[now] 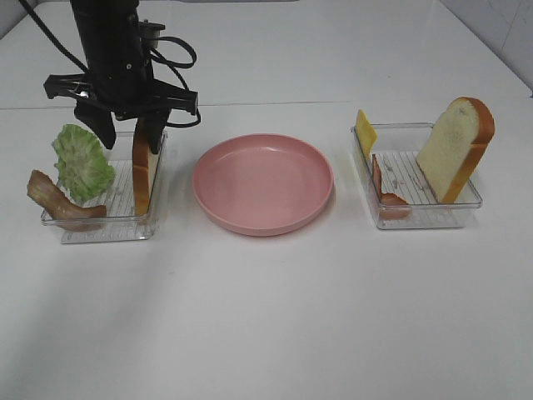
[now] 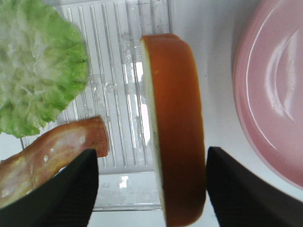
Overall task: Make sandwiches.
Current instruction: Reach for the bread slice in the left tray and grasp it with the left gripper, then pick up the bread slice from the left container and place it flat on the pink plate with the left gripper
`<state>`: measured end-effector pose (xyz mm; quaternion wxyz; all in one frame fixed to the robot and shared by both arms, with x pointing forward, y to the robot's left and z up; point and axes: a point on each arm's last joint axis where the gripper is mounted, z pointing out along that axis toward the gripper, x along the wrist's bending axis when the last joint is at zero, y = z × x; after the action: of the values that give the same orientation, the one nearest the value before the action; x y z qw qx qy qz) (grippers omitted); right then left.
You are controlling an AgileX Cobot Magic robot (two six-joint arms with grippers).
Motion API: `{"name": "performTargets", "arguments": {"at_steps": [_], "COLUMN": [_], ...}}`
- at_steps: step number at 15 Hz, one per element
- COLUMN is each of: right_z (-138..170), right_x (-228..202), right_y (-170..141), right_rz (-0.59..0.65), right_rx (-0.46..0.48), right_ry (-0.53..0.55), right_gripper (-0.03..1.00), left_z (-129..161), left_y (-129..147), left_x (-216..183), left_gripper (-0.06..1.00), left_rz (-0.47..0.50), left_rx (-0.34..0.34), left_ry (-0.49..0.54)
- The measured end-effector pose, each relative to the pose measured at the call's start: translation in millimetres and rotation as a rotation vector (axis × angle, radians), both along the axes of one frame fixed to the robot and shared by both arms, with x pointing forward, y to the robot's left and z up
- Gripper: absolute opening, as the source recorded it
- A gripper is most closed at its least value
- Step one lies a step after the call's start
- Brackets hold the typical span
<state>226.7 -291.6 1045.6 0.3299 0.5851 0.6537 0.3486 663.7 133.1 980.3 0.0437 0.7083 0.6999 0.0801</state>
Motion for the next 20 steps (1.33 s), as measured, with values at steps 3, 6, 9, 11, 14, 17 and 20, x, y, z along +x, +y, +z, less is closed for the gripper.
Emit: {"name": "performTargets", "arguments": {"at_steps": [3, 6, 9, 11, 14, 17, 20], "right_z": [0.0, 0.0, 0.0, 0.0, 0.0, 0.0, 0.0], "right_x": [0.0, 0.0, 0.0, 0.0, 0.0, 0.0, 0.0], "right_y": [0.0, 0.0, 0.0, 0.0, 0.0, 0.0, 0.0], "right_rz": [0.0, 0.0, 0.0, 0.0, 0.0, 0.0, 0.0], "right_rx": [0.0, 0.0, 0.0, 0.0, 0.0, 0.0, 0.0], "right_ry": [0.0, 0.0, 0.0, 0.0, 0.0, 0.0, 0.0], "right_gripper": [0.74, 0.74, 0.74, 0.74, 0.74, 0.74, 0.74], "left_z": [-0.8, -0.8, 17.9, 55.8, 99.8, 103.4, 70.1], "left_y": [0.1, 0.2, 0.6, -0.1, 2.3, 12.3, 5.3], "left_x": [0.5, 0.5, 2.1, -3.8, -12.2, -3.5, 14.5], "left_gripper": [0.22, 0.2, 0.2, 0.2, 0.2, 0.2, 0.2], "left_rz": [-0.001, -0.001, -0.004, -0.021, -0.073, -0.142, -0.219], "left_rx": [0.003, 0.004, -0.015, -0.09, -0.253, -0.504, -0.69], "left_ry": [-0.002, -0.001, -0.037, -0.105, -0.162, -0.135, -0.078]}}
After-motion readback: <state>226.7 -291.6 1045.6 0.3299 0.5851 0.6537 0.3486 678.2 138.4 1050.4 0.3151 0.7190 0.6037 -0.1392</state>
